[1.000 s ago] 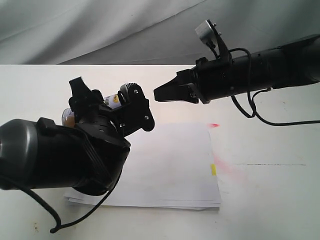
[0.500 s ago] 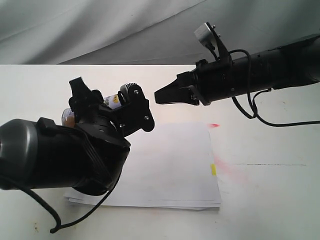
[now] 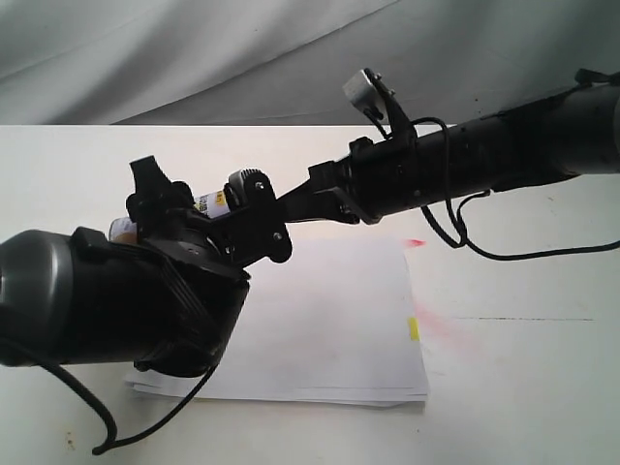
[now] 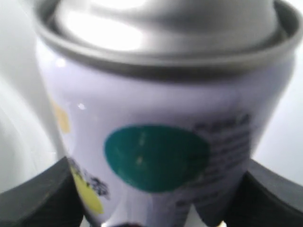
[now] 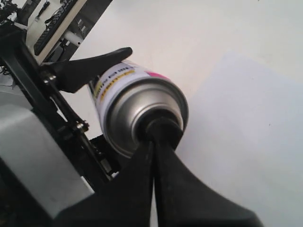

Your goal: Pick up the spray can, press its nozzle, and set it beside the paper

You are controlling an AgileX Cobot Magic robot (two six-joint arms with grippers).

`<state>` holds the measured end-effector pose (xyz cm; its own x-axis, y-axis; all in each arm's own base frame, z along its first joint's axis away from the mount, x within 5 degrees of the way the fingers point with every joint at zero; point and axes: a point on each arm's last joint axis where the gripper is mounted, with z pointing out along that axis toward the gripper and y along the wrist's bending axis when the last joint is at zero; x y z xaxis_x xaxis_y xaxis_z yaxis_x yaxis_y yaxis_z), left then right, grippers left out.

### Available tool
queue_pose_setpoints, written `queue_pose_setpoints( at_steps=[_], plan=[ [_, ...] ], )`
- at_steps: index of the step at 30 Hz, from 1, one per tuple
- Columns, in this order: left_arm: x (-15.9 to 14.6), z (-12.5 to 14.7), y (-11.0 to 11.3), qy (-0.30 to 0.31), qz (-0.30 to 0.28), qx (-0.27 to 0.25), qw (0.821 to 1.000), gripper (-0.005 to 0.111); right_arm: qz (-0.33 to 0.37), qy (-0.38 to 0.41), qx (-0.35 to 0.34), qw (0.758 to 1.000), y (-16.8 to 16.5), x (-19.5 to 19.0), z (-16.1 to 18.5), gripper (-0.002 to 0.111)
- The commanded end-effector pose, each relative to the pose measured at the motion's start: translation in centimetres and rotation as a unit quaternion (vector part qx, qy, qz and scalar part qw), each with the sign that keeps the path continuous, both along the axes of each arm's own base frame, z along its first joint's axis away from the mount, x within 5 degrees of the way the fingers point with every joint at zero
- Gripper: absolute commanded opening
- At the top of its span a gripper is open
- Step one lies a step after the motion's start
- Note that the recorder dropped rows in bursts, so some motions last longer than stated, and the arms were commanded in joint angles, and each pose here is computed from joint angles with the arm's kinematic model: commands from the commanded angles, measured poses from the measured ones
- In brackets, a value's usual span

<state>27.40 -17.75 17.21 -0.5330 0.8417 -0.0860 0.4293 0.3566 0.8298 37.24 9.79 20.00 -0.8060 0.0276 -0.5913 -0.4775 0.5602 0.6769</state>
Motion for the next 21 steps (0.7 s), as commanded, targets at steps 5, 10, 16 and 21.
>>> queue_pose_setpoints(
  at_steps=[5, 10, 16, 21],
  plan=[
    [0.3, 0.7, -0.4, -0.017, -0.024, 0.01, 1.0, 0.0, 0.025, -0.007, 0.024, 0.999, 2.0, -0.1, -0.5, 0.0],
    [0.3, 0.7, -0.5, -0.017, -0.025, 0.009, 1.0, 0.0, 0.025, -0.005, 0.024, 0.999, 2.3, -0.1, -0.6, 0.0],
    [0.3, 0.7, -0.5, -0.015, -0.029, 0.009, 0.999, 0.0, 0.027, -0.004, 0.026, 0.999, 2.3, -0.1, -0.6, 0.0],
    [0.3, 0.6, -0.6, -0.013, -0.032, 0.005, 0.999, 0.0, 0.027, -0.004, 0.027, 0.999, 2.3, -0.1, -0.6, 0.0]
  ],
)
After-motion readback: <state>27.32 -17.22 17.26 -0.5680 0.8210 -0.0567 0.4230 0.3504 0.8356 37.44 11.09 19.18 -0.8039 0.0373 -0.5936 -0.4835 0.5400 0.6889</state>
